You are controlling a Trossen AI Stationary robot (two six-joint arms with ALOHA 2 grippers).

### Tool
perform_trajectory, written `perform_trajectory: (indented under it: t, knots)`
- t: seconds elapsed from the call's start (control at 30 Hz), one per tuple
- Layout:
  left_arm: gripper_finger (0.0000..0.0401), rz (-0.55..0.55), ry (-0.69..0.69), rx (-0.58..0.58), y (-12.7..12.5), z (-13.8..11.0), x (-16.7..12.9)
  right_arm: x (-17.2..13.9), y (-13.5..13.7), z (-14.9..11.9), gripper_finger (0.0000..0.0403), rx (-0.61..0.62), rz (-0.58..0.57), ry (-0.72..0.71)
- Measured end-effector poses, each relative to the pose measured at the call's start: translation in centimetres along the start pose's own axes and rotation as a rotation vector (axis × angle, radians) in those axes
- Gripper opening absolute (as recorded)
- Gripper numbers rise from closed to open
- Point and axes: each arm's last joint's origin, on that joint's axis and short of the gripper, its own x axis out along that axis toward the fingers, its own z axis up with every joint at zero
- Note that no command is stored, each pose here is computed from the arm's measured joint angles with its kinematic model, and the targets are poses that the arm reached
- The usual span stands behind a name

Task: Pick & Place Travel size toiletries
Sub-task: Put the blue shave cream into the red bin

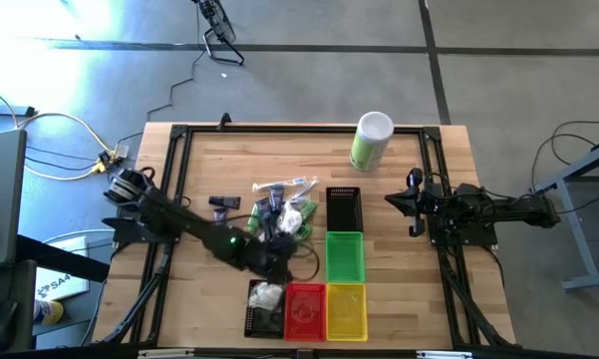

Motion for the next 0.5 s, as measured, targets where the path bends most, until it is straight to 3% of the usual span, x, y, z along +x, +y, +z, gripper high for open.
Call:
perform_trajectory:
  t: [0.23,0.33,0.5]
  knots:
    - [0.0,0.07,0.127,0.018,2.9,-0.2,0.6,0.0,0.1,0.0,0.0002,0.001,0.028,0.002]
    - [0.0,0.08,0.127,-0.001,3.8,0.3,0.3,0.0,0.1,0.0,0.0002,0.0,0.028,0.002]
    - [0.0,0.019,0.071,-0.006,3.2,0.9,0.2,0.0,0.1,0.0,0.0002,-0.001,0.027,0.0]
